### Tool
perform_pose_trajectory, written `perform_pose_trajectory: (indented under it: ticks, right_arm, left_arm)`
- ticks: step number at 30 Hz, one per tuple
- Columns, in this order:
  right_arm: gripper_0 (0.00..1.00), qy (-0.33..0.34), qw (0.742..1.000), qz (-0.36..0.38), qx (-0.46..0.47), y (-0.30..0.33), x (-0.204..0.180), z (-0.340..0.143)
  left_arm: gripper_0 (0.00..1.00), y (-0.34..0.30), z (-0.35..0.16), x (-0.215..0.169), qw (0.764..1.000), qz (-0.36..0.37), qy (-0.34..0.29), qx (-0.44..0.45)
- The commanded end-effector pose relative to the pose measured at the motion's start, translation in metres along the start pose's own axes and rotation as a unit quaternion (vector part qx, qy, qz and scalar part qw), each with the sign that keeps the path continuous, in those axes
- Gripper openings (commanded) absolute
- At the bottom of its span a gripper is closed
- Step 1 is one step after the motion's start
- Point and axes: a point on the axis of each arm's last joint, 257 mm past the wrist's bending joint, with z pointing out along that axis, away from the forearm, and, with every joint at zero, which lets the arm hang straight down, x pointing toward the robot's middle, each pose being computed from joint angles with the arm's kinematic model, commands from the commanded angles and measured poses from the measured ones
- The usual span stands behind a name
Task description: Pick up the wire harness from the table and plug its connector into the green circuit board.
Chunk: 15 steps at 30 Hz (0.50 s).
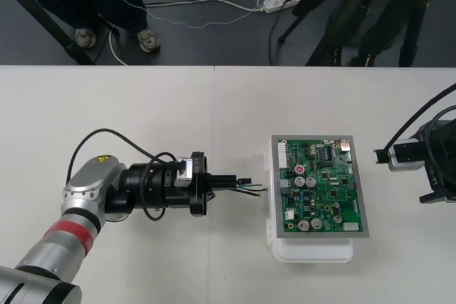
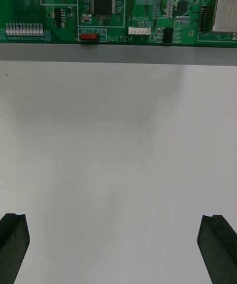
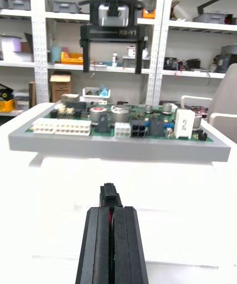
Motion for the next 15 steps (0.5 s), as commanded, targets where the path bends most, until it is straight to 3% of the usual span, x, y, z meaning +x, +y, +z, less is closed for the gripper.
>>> perform_pose_trajectory:
  ticks: [1,15]
  right_arm:
    - [1.00,-0.006,0.999,-0.032,0.004,0.012,-0.015,0.010]
    - [1.00,0.010,0.999,-0.040,-0.012,0.034,-0.020,0.041]
  left_arm:
    - [0.00,-0.012,0.029,-0.024,0.996,0.060,-0.037,0.048]
    - [0.00,-0.025,0.047,-0.045,0.993,0.052,-0.078,0.065]
